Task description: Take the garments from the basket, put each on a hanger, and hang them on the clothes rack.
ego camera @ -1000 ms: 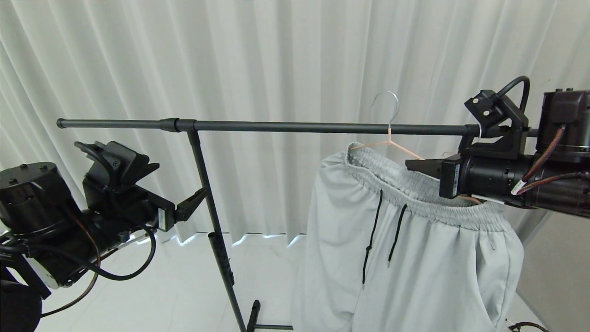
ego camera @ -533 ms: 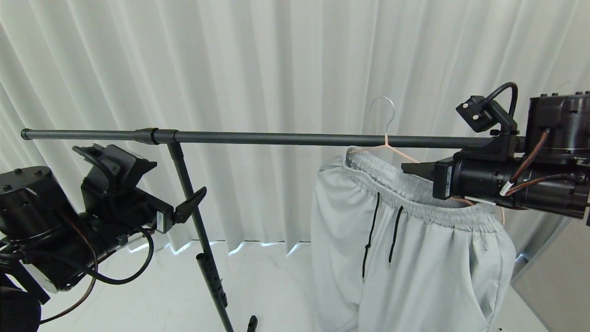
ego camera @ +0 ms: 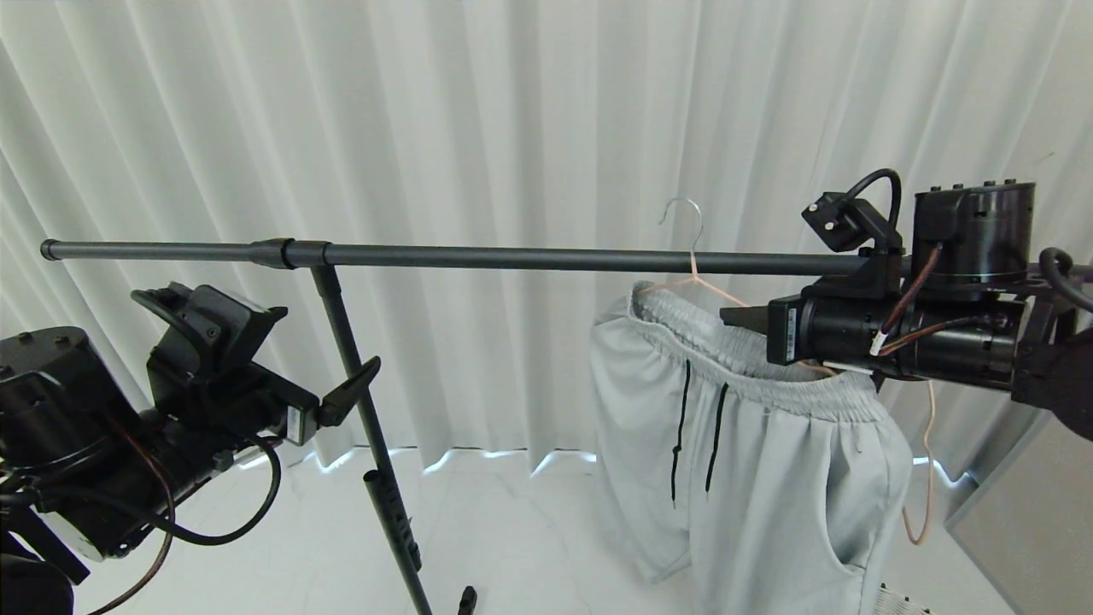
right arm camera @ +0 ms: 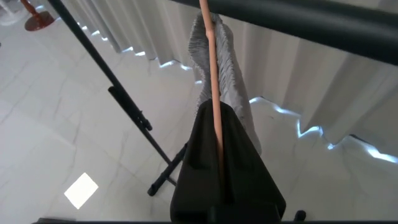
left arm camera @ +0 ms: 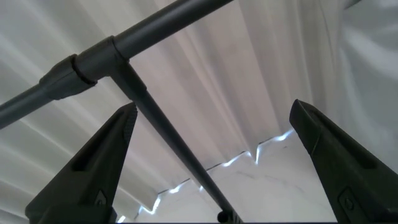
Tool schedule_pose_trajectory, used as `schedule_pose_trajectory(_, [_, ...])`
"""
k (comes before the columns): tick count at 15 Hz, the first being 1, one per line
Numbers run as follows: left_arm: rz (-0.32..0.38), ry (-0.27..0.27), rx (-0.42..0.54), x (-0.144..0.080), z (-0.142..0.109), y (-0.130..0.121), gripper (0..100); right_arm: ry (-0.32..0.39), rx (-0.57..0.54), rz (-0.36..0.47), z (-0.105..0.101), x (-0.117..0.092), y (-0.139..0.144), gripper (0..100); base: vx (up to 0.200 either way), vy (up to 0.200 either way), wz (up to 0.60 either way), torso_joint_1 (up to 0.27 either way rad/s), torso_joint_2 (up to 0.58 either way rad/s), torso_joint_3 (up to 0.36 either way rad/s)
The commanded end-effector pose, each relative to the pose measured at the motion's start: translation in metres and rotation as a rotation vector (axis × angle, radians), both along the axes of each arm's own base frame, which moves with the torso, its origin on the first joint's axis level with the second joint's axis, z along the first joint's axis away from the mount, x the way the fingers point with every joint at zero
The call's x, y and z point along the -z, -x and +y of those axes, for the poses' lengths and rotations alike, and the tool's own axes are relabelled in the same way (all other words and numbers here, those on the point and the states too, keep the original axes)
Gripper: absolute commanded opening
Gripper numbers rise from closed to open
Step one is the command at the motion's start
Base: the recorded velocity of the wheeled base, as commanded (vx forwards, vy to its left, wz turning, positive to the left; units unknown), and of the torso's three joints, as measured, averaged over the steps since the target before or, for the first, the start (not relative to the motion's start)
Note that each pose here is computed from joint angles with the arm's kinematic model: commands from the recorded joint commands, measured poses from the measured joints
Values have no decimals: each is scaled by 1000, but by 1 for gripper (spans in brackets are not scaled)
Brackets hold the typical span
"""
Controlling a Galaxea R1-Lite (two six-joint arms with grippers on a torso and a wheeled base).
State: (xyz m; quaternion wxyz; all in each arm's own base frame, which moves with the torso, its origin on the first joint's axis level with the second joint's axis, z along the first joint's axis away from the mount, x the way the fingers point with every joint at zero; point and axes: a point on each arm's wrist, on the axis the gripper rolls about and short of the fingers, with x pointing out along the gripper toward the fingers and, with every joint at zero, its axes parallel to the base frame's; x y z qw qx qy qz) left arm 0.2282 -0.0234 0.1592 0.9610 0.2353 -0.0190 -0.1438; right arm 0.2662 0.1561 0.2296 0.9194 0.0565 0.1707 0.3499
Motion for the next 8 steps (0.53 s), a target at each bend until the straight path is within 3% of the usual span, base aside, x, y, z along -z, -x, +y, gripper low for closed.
schedule_pose_trajectory(1, [2,-1,4,0,-1,1,100,5,1,33,6,10,-9,0,0,0,0,0,0,0])
schedule_pose_trajectory(8, [-4,-10,5,0,-1,1,100,-2,4,42,16,22,-15,0,0,0,0,0,0,0])
